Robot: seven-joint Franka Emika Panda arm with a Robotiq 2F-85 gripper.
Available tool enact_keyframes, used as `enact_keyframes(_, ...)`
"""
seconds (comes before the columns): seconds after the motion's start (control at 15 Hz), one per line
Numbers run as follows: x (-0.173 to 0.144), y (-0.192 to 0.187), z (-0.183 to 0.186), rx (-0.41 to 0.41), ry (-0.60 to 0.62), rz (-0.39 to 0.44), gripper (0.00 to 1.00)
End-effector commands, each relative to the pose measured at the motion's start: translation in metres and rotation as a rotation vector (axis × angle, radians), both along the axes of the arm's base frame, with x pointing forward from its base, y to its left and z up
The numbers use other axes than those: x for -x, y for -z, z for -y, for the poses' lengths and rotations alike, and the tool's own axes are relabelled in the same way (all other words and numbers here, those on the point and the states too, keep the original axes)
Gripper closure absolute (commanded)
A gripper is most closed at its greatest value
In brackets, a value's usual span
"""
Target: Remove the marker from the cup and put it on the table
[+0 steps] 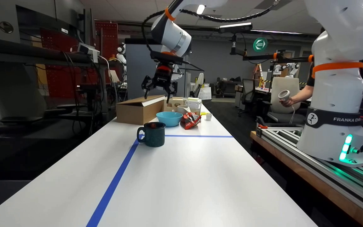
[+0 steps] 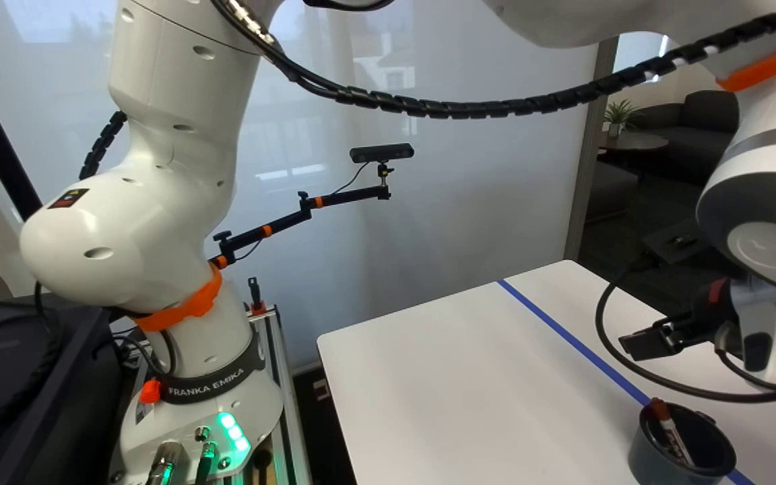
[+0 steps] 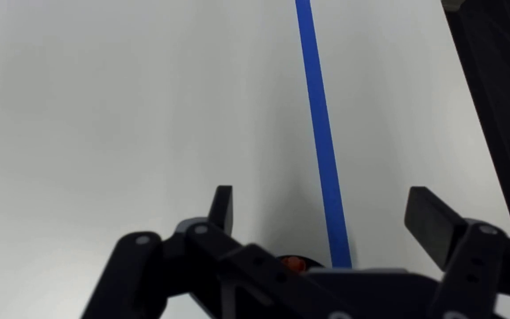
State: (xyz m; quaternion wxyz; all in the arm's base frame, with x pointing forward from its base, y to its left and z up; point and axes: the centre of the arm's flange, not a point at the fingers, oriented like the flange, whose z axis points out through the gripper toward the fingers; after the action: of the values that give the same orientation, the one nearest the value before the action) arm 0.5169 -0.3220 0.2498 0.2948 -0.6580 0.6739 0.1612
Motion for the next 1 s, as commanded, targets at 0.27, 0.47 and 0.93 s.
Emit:
enact_keyframes(0.27, 0.018, 0.05, 0.03, 0.008, 0.07, -0.009, 0.0)
enact_keyframes(0.47, 0.023, 0.07, 0.039, 0.01, 0.063, -0.014, 0.0)
enact_keyframes(0.93, 0.01, 0.084, 0.064, 0.009, 0.07, 0.008, 0.0)
